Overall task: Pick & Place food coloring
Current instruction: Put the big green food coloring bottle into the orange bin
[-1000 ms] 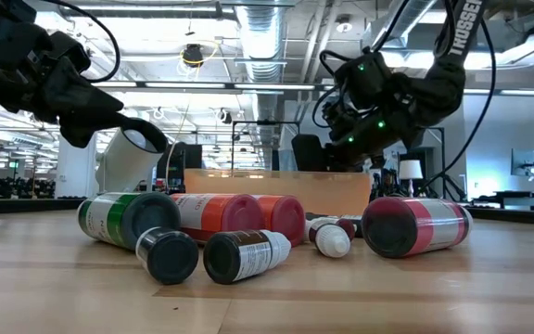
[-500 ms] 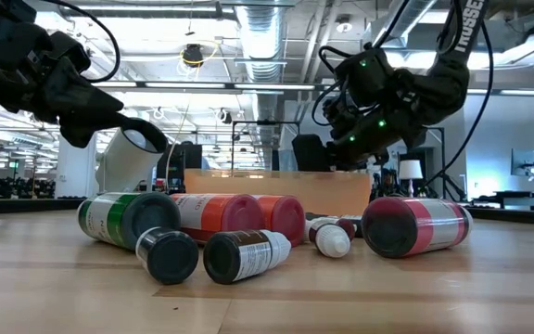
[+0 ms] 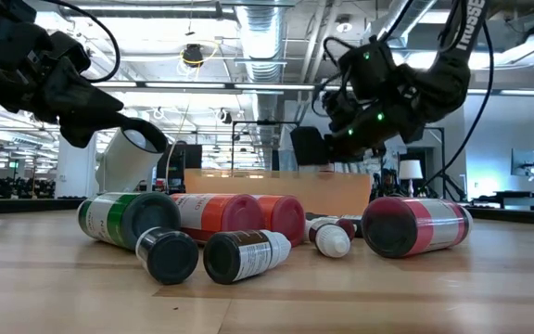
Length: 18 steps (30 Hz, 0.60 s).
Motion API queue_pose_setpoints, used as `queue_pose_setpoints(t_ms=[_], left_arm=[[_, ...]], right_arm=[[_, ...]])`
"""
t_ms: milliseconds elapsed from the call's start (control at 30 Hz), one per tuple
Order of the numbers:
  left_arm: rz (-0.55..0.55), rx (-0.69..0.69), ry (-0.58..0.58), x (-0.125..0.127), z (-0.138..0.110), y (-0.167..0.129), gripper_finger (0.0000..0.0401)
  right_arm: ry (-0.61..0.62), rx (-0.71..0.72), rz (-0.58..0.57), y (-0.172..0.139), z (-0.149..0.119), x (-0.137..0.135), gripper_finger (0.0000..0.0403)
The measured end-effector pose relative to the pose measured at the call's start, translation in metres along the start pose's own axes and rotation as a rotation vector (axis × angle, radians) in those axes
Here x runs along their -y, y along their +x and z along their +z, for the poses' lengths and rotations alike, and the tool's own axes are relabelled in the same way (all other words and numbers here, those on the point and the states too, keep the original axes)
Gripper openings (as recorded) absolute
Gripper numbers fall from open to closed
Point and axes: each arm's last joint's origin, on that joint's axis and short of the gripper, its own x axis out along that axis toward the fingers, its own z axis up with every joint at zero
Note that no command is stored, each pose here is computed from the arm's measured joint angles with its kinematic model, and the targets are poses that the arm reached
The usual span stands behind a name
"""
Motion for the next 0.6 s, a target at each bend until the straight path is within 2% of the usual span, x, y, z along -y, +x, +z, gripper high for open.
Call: queue_pose_setpoints(t_ms=[167,267,433,600], left_arm=[[0.0,0.0,0.0,0.0,0.0,0.0,0.016],[0.0,0.0,0.0,0.0,0.0,0.0,0.016],[0.0,-0.001,0.0,0.0,0.0,0.0,0.016],[0.0,0.0,0.0,0.0,0.0,0.0,0.016]], right_arm=[[0.0,0.05,0.012,-0.01,0.025,0.005,0.0207],[-0.014,0.104,0.047,-0.026,0.047,0.005,0.021],[-0.087,0.179,0.156,-0.071,0.077,0.0,0.0211],[-0.215,0.183,0.33,-0.127,0.085,-0.008,0.0202]])
